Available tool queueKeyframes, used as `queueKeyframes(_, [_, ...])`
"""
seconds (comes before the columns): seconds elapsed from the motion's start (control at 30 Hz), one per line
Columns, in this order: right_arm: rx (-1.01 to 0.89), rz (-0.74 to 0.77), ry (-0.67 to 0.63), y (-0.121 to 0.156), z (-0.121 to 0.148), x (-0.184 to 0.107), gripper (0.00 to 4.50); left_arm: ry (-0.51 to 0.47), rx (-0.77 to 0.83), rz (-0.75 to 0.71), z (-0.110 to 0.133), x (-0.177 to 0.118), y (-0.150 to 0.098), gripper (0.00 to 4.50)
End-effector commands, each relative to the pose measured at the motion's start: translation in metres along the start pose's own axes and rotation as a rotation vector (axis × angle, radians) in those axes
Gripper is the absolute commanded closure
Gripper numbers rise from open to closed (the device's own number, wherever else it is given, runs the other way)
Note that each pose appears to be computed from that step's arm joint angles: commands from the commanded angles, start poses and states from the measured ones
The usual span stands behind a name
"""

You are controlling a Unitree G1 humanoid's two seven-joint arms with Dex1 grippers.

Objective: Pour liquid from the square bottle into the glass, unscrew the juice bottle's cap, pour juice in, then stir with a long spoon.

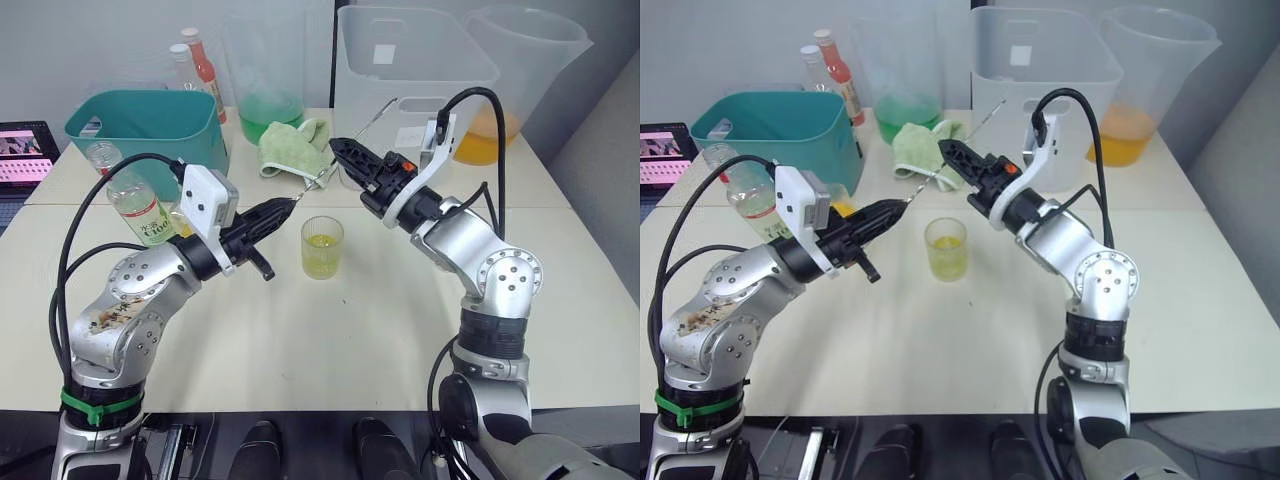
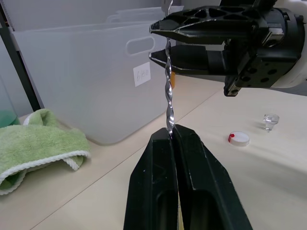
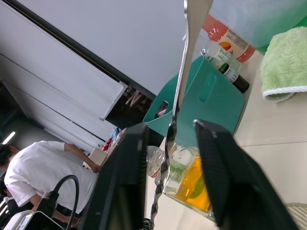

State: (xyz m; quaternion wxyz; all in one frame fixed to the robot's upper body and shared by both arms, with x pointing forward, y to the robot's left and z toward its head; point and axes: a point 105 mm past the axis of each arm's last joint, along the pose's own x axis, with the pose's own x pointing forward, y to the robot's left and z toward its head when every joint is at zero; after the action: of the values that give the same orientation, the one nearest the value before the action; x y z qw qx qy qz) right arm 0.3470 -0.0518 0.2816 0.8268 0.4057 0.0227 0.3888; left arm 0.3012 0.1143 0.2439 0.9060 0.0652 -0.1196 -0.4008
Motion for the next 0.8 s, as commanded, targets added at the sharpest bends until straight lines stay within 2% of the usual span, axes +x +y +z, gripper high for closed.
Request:
queueKeyframes(0.03, [-0.043, 0.048, -0.044, 0.015, 0.01, 0.0, 4.33, -0.046, 0.027, -0.008, 0.011, -0.001, -0.003, 4.5])
queueKeyframes(0.07, [-0.037, 0.05, -0.042, 0.015, 0.008, 0.0, 4.48, -0.046, 0.027, -0.007, 0.011, -0.001, -0.003, 4.5])
queueKeyframes(0.37, [-0.041, 0.068, -0.06, 0.016, 0.012, -0.004, 4.48, -0.029, -0.006, 0.007, 0.006, -0.002, 0.0, 4.5])
queueKeyframes(0.4, [-0.043, 0.071, -0.067, 0.016, 0.014, -0.005, 4.5, -0.035, -0.021, 0.0, 0.007, -0.003, 0.0, 3.98])
queueKeyframes(0.67, [-0.117, 0.134, -0.123, 0.022, 0.044, -0.011, 4.5, -0.058, -0.027, -0.011, 0.022, -0.017, 0.012, 1.35])
queueKeyframes(0.8, [-0.234, 0.196, -0.129, 0.032, 0.066, -0.012, 4.5, -0.018, 0.0, 0.008, 0.021, -0.027, 0.022, 0.04])
